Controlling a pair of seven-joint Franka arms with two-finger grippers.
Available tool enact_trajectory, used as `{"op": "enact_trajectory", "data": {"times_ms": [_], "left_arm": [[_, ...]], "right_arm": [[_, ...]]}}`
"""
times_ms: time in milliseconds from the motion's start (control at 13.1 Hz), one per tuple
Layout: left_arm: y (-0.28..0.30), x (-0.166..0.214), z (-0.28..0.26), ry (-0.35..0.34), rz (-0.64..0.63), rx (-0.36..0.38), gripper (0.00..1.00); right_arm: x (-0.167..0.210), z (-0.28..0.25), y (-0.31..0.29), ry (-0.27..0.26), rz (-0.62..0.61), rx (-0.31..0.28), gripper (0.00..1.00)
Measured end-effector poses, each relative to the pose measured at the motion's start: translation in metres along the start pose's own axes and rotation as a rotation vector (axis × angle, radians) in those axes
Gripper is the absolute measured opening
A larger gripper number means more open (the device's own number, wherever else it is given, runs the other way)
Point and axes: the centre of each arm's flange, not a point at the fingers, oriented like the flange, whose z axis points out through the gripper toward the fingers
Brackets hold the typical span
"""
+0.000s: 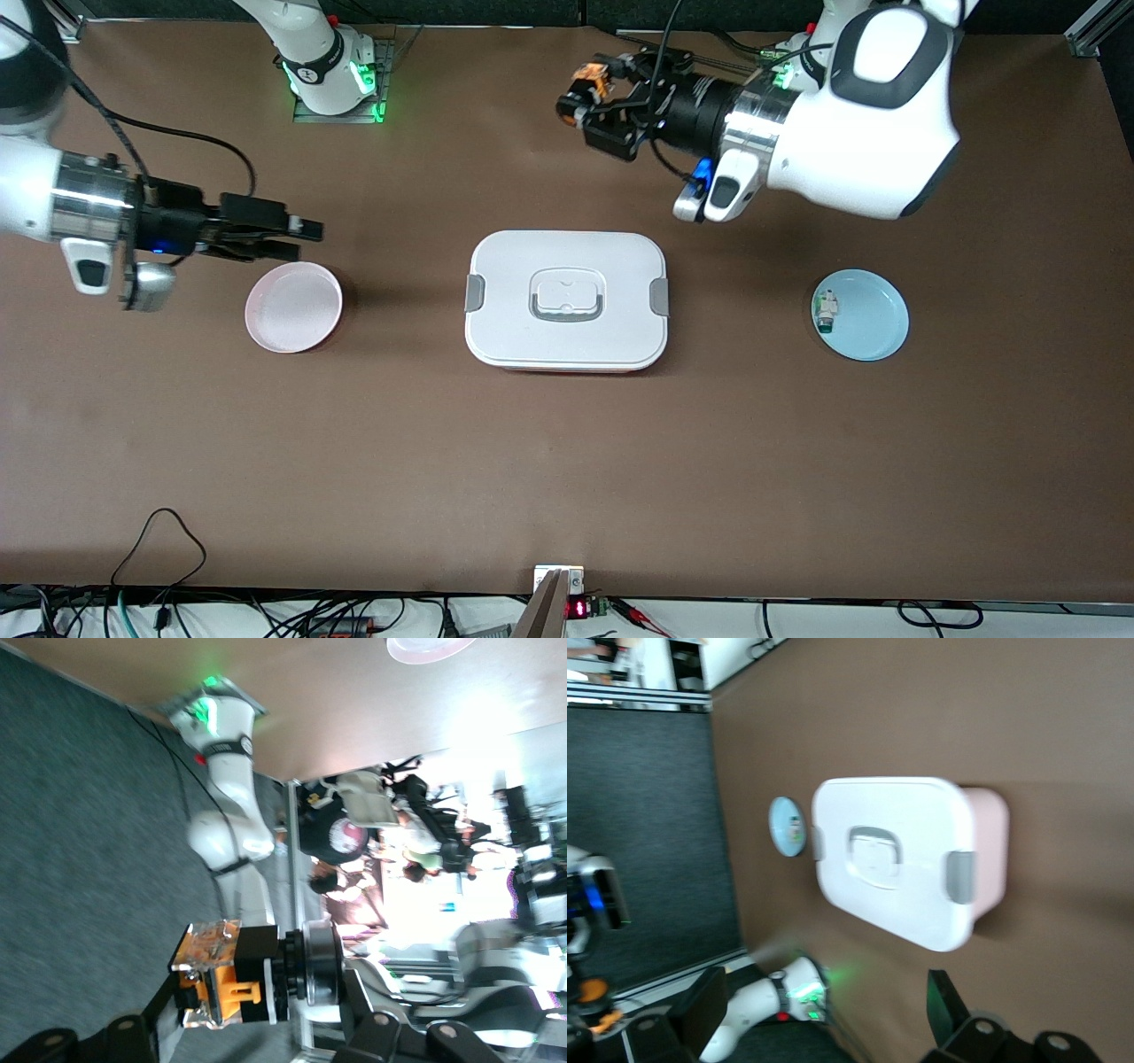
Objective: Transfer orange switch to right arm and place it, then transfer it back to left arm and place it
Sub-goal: 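Lift the switch over the box with the left gripper while the right gripper approaches, then bring the right gripper to the switch held by the left gripper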
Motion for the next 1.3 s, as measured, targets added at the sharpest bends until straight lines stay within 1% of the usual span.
{"op": "enact_trajectory", "data": {"times_ms": [153, 306, 535, 611, 764, 1069, 1222, 1298], "left_arm": [[0.014, 0.007, 0.015, -0.036, -0.072, -0.054, 0.72], [0.026, 0.010, 0.025, -0.047, -0.135, -0.094, 0.72], [0.043, 0.011, 0.035, -0.067, -0.184, -0.135, 0.72], [0.046, 0.012, 0.039, -0.073, -0.193, -0.141, 0.72], [0.051, 0.013, 0.042, -0.081, -0.202, -0.149, 0.72], [0.055, 0.014, 0.038, -0.087, -0.218, -0.157, 0.72], [0.056, 0.014, 0.035, -0.088, -0.225, -0.162, 0.72], [0.056, 0.014, 0.034, -0.088, -0.227, -0.164, 0.72]], "right_arm": [[-0.002, 0.019, -0.001, -0.007, -0.024, 0.079, 1.00], [-0.004, 0.035, 0.006, -0.009, -0.063, 0.180, 1.00], [-0.010, 0.059, 0.030, 0.010, -0.081, 0.345, 1.00], [-0.012, 0.066, 0.037, 0.020, -0.077, 0.391, 1.00], [-0.017, 0.070, 0.040, 0.038, -0.058, 0.462, 1.00], [-0.034, 0.068, 0.008, 0.060, -0.056, 0.601, 1.00], [-0.040, 0.072, -0.006, 0.060, -0.058, 0.645, 1.00], [-0.043, 0.077, -0.013, 0.052, -0.061, 0.657, 1.00]]}}
